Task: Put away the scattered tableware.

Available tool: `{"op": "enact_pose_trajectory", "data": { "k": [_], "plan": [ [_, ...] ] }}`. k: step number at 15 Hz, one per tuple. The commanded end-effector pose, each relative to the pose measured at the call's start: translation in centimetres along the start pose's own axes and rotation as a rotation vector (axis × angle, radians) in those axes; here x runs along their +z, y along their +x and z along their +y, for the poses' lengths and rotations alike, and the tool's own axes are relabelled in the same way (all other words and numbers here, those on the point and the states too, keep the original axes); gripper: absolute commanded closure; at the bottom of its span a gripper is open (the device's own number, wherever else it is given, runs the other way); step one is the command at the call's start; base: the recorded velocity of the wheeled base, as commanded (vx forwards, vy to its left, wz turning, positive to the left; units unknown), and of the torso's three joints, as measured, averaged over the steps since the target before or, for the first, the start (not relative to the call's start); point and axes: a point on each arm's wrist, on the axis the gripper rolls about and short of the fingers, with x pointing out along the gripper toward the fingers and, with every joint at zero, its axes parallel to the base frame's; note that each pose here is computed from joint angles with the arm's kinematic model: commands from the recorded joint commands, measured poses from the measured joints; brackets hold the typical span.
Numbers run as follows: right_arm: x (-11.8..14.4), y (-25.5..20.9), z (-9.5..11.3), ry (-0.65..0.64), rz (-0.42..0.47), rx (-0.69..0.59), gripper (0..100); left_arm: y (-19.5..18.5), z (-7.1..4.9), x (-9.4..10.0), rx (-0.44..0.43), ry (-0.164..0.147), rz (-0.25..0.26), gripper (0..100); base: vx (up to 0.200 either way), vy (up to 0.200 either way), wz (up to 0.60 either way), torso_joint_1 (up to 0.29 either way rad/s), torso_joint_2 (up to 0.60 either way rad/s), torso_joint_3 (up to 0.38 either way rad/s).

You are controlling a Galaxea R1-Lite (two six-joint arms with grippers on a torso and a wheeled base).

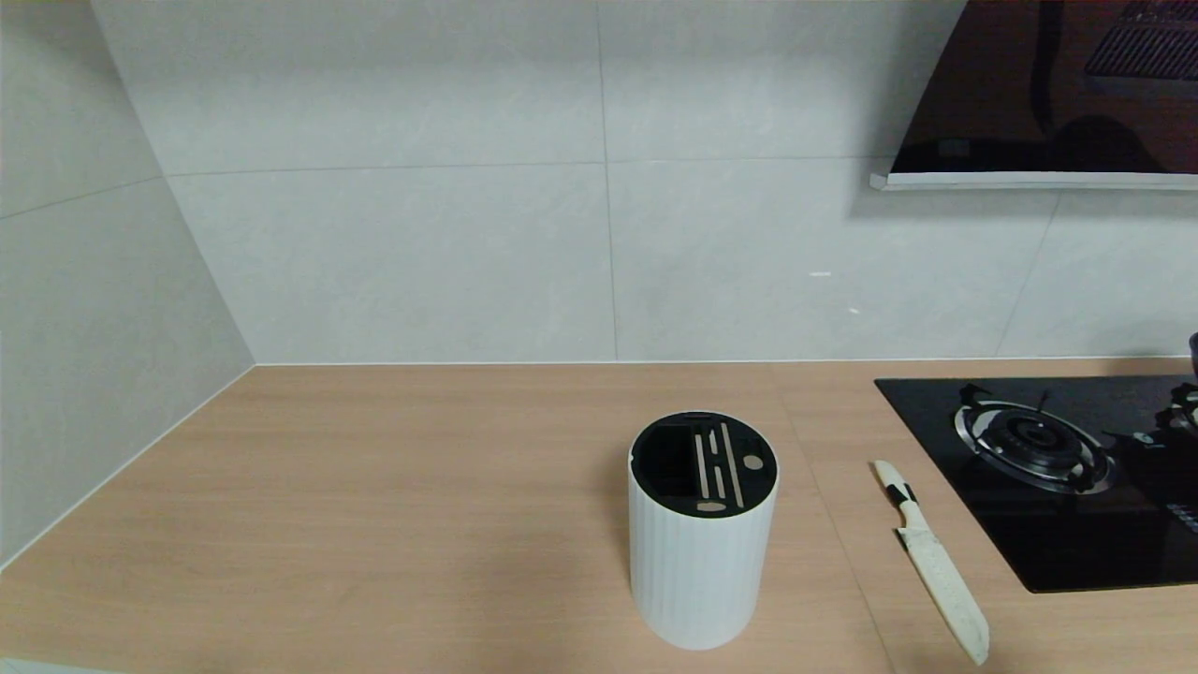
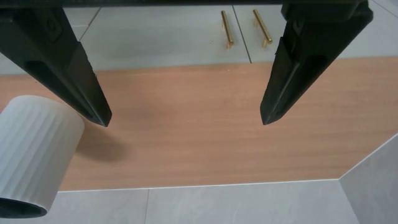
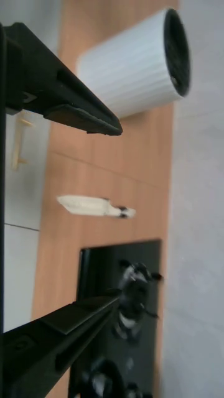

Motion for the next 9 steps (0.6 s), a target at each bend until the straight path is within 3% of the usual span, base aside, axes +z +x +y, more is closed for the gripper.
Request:
{"op": "enact_pose_trajectory", "data": {
  "k": [1, 3, 4, 6, 9],
  "plan": [
    [2.2, 4.3, -0.1, 0.001, 0.257, 0.086, 0, 0.0, 0.0, 0.0, 0.000, 0.000, 0.001, 0, 0.000, 0.000, 0.00, 0.000, 0.00, 0.000],
    [2.7, 8.0, 0.3, -0.007, 0.404, 0.130, 0, 0.0, 0.0, 0.0, 0.000, 0.000, 0.001, 0, 0.000, 0.000, 0.00, 0.000, 0.00, 0.000],
    [2.7, 8.1, 0.3, -0.007, 0.407, 0.130, 0, 0.0, 0.0, 0.0, 0.000, 0.000, 0.001, 0, 0.000, 0.000, 0.00, 0.000, 0.00, 0.000],
    [1.8, 12.8, 0.6, -0.008, 0.534, 0.131, 0, 0.0, 0.0, 0.0, 0.000, 0.000, 0.001, 0, 0.000, 0.000, 0.00, 0.000, 0.00, 0.000],
    [0.4, 16.3, 0.7, -0.006, 0.602, 0.129, 0, 0.0, 0.0, 0.0, 0.000, 0.000, 0.001, 0, 0.000, 0.000, 0.00, 0.000, 0.00, 0.000]
  ]
}}
